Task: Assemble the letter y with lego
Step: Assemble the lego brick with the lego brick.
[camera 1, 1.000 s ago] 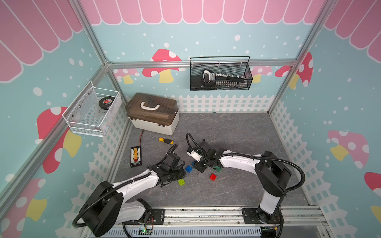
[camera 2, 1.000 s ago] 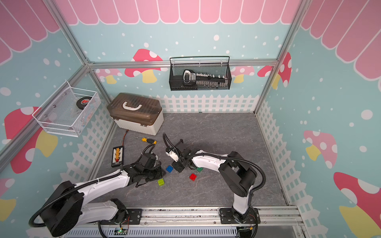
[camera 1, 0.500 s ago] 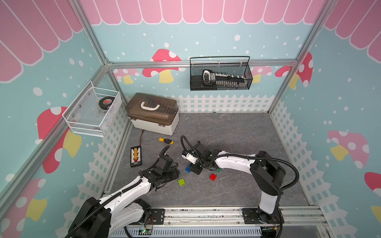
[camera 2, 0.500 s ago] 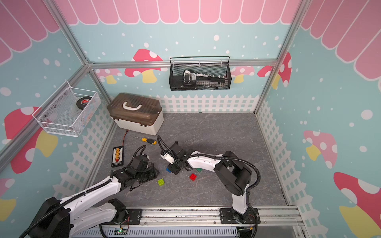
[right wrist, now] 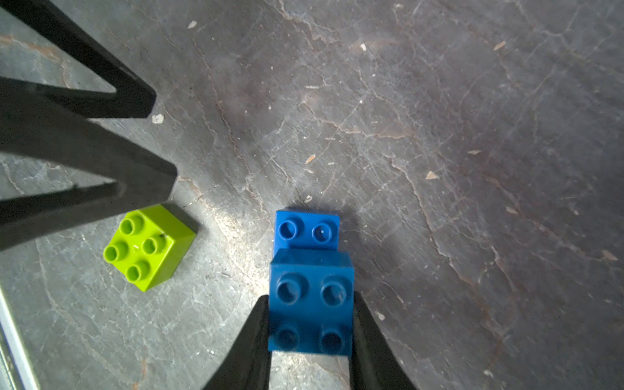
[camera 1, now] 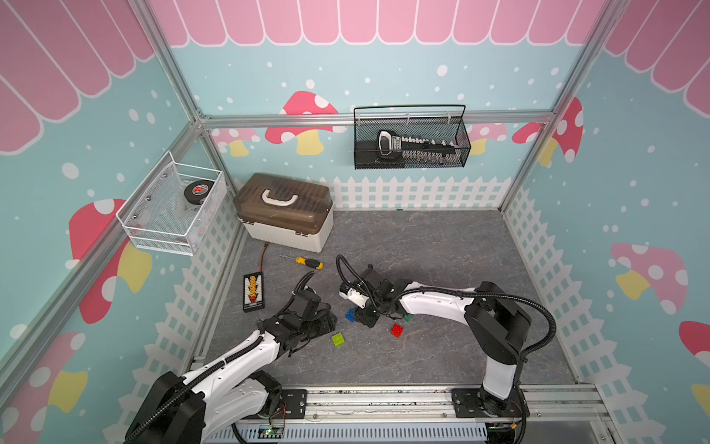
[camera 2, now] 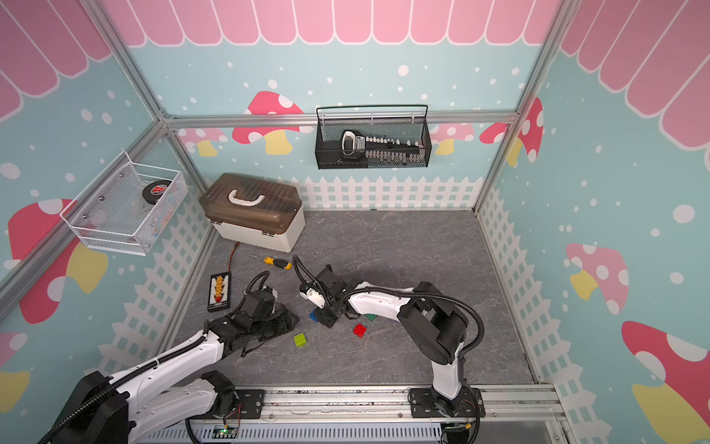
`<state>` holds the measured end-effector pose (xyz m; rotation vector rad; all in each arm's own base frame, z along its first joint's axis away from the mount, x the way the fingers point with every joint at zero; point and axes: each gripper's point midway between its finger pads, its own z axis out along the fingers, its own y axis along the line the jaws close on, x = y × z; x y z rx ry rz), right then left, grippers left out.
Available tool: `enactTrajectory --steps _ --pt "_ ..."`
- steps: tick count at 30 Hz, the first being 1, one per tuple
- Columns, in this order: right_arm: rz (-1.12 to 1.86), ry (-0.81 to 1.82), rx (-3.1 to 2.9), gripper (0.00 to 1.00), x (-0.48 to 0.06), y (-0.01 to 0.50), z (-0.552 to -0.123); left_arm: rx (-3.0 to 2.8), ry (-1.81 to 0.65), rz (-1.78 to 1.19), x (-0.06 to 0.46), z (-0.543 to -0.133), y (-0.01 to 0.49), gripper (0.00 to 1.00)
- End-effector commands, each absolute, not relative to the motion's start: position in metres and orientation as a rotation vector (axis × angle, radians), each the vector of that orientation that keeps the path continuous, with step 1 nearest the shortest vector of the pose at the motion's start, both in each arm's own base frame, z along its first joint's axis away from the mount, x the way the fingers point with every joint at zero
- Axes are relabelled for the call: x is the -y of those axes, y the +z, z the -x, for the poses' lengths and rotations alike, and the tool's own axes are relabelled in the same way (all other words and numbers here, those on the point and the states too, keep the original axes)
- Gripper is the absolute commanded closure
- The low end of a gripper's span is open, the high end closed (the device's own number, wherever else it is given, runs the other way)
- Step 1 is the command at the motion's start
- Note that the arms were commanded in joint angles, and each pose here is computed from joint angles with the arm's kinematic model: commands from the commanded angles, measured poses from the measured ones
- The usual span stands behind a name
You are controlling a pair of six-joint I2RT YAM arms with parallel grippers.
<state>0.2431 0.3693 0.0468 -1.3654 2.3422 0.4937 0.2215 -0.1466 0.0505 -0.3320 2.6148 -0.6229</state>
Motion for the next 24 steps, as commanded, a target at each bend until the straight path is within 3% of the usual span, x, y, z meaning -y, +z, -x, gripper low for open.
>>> enactTrajectory --steps 1,24 --pt "1.422 0.457 -2.356 0.73 -0.368 0.035 -0.237 -2.574 -0.677 0.342 0.151 -0.226 0.055 0.34" --pt "1.404 0.322 -2.438 0.77 -0.352 0.022 -0.236 -2.547 -0.758 0.314 0.162 -0.230 0.053 0.29"
